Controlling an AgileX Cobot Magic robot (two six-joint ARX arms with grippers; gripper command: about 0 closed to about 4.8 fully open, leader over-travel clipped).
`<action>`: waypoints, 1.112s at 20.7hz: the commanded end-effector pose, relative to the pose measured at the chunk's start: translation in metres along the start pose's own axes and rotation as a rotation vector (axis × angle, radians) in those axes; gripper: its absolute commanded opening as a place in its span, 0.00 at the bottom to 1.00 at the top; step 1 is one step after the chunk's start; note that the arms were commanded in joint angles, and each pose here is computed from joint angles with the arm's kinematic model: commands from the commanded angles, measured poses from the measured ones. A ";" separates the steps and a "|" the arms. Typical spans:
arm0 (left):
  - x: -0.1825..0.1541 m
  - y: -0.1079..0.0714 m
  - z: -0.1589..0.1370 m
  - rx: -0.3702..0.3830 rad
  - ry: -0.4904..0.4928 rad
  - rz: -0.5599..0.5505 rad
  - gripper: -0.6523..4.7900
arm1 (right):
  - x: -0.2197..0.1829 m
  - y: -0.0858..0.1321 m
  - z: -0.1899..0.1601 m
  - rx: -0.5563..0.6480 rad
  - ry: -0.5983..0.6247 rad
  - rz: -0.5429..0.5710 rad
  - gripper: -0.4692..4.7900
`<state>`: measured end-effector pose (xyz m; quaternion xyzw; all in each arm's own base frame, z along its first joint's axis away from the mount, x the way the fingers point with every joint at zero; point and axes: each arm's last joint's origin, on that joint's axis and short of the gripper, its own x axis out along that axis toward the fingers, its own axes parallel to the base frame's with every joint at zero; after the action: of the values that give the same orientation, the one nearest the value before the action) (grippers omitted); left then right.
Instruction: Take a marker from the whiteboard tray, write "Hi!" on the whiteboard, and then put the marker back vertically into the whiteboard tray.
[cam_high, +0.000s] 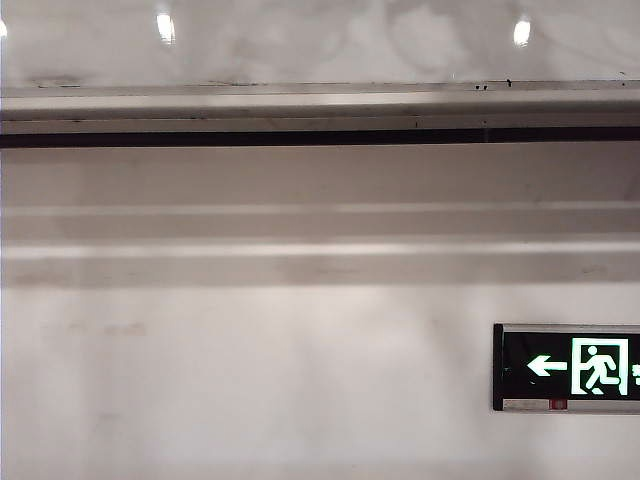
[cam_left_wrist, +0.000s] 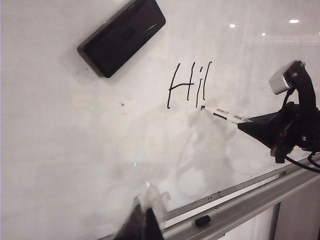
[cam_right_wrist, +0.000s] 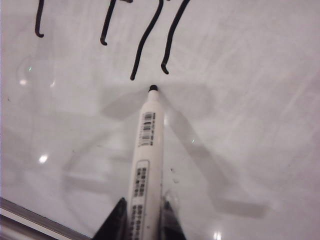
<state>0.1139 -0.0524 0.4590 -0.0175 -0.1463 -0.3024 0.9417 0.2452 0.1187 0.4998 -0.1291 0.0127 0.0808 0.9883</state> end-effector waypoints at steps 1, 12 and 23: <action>-0.001 -0.001 0.003 0.005 -0.018 -0.009 0.11 | 0.000 -0.001 0.003 0.012 -0.024 0.004 0.08; -0.001 -0.001 0.003 0.005 -0.018 -0.009 0.11 | -0.001 -0.003 0.003 0.014 -0.019 -0.033 0.08; 0.003 0.001 0.002 -0.056 0.012 0.007 0.11 | -0.070 -0.028 0.014 0.098 -0.024 0.016 0.08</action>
<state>0.1158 -0.0531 0.4590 -0.0308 -0.1366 -0.3043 0.9422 0.1858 0.0879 0.5227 -0.0854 0.0021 0.0875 0.9925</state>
